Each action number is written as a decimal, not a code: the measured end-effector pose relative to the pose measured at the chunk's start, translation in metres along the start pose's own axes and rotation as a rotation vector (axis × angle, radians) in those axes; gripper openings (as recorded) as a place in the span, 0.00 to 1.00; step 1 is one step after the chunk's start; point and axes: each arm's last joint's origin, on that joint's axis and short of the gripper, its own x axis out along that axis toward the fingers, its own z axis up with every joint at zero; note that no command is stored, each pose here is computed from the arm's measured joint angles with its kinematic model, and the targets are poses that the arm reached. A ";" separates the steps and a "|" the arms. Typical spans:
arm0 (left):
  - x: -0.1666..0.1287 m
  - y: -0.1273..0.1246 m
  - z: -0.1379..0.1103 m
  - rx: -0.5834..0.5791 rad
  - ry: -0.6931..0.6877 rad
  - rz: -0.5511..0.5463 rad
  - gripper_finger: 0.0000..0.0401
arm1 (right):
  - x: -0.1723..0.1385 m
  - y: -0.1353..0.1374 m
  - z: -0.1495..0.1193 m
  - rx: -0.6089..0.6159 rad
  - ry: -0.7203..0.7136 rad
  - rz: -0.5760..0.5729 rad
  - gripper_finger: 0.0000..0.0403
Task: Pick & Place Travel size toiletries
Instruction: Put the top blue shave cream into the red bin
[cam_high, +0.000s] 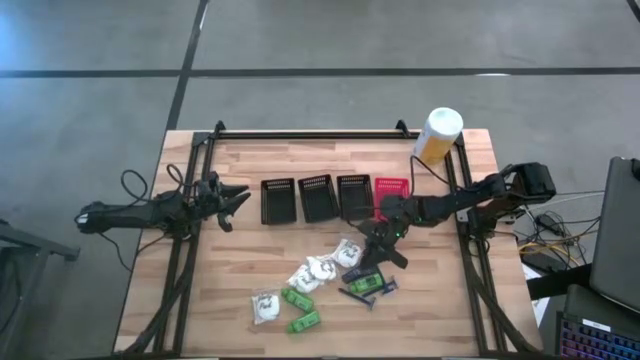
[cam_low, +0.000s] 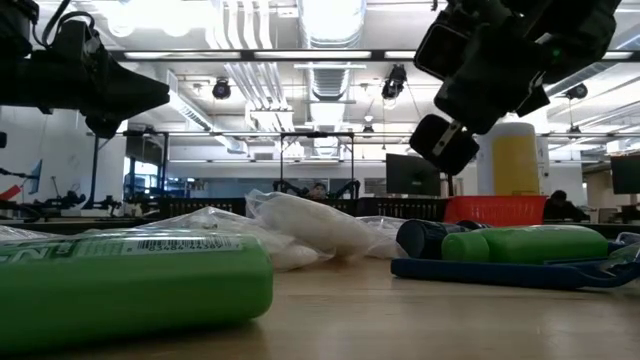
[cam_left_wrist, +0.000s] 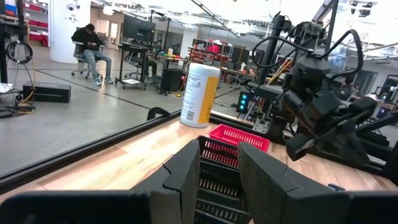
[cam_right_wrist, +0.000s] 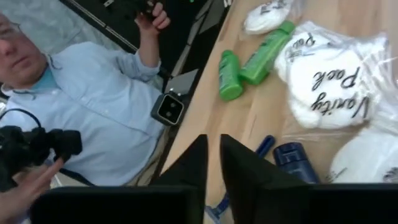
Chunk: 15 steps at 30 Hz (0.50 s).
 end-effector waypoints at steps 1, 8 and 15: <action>0.000 0.000 0.000 0.000 0.000 0.000 0.29 | 0.000 0.000 0.000 0.009 -0.004 -0.007 0.16; 0.000 0.000 0.000 0.000 0.000 0.000 0.29 | 0.000 -0.007 -0.008 0.073 0.018 -0.180 0.38; 0.000 0.000 0.000 0.000 0.000 0.000 0.29 | 0.006 -0.003 -0.011 0.029 0.197 -0.549 0.36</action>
